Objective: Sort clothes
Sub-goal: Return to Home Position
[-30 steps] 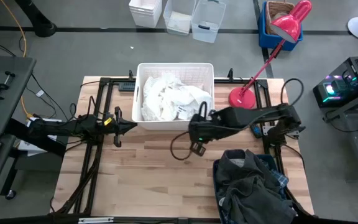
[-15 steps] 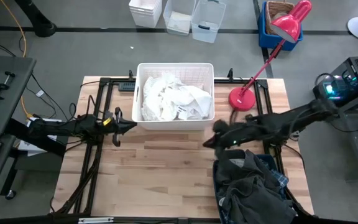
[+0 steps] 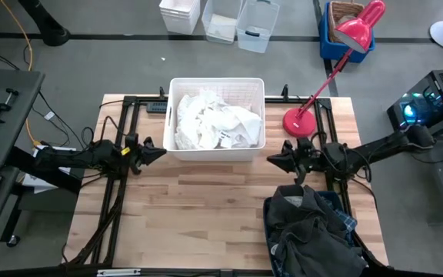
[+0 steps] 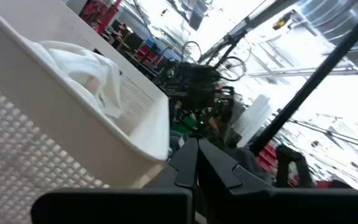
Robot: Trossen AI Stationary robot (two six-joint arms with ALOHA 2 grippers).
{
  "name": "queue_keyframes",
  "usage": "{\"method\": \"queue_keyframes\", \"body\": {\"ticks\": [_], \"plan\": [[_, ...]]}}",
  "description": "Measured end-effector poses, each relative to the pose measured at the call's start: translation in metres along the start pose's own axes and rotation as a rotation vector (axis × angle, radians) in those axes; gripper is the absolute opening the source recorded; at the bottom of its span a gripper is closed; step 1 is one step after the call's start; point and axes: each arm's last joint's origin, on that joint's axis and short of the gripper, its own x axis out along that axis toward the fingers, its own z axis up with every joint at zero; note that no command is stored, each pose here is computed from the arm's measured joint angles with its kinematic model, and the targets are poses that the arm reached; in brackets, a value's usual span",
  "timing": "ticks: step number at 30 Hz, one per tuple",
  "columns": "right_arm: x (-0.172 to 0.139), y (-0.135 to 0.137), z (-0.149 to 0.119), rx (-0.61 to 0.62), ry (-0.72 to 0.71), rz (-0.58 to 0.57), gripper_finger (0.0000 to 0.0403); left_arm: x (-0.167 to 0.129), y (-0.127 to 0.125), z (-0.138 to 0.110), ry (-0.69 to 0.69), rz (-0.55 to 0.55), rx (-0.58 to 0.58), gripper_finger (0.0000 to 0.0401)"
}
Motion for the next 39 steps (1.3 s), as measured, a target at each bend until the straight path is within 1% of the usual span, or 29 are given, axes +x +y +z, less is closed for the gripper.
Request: {"method": "queue_keyframes", "body": {"ticks": [2, 3, 5, 8, 13, 17, 20, 22, 25, 27, 29, 31, 33, 37, 39], "plan": [[-0.005, -0.004, -0.003, 0.006, -0.022, 0.027, 0.0, 0.0, -0.001, 0.0, 0.013, -0.021, -0.001, 0.0], [-0.006, -0.006, -0.003, -0.01, -0.031, 0.037, 0.0, 0.0, -0.001, -0.001, 0.022, -0.032, -0.001, 0.0], [-0.007, -0.012, -0.002, -0.041, -0.041, 0.036, 0.0, 0.0, -0.001, -0.001, 0.038, -0.044, 0.0, 0.0], [-0.008, -0.02, 0.0, -0.059, -0.047, 0.021, 0.0, 0.0, 0.0, -0.003, 0.056, -0.034, 0.003, 0.0], [-0.008, -0.026, 0.003, -0.095, 0.0, 0.088, 0.0, 0.0, 0.002, -0.004, 0.066, -0.011, 0.006, 0.0], [-0.008, -0.03, 0.003, -0.152, 0.048, 0.13, 0.0, 0.0, 0.002, -0.005, 0.071, -0.007, 0.007, 0.0], [-0.008, -0.035, 0.0, -0.207, 0.115, 0.136, 0.0, 0.0, 0.002, -0.005, 0.071, -0.007, 0.007, 0.0], [-0.009, -0.039, -0.002, -0.245, 0.169, 0.16, 0.0, 0.0, 0.002, -0.005, 0.07, -0.007, 0.007, 0.0], [-0.011, -0.046, -0.008, -0.263, 0.289, 0.21, 0.0, 0.0, 0.002, -0.005, 0.073, -0.004, 0.007, 0.0], [-0.013, -0.051, -0.014, -0.299, 0.384, 0.236, 0.0, 0.0, 0.003, -0.006, 0.088, 0.007, 0.01, 0.0], [-0.016, -0.058, -0.02, -0.374, 0.457, 0.193, 0.0, -0.001, 0.008, -0.013, 0.156, 0.06, 0.022, 0.0], [-0.018, -0.066, -0.025, -0.469, 0.494, 0.085, 0.0, -0.001, 0.01, -0.016, 0.193, 0.071, 0.027, 0.0], [-0.02, -0.071, -0.027, -0.532, 0.513, -0.026, 0.0, -0.001, 0.01, -0.017, 0.21, 0.071, 0.026, 0.0], [-0.025, -0.08, -0.032, -0.562, 0.569, -0.21, 0.0, 0.0, 0.011, -0.018, 0.216, 0.077, 0.027, 0.0], [-0.026, -0.082, -0.033, -0.571, 0.581, -0.258, 0.0, 0.0, 0.011, -0.017, 0.213, 0.075, 0.027, 0.0]]}}
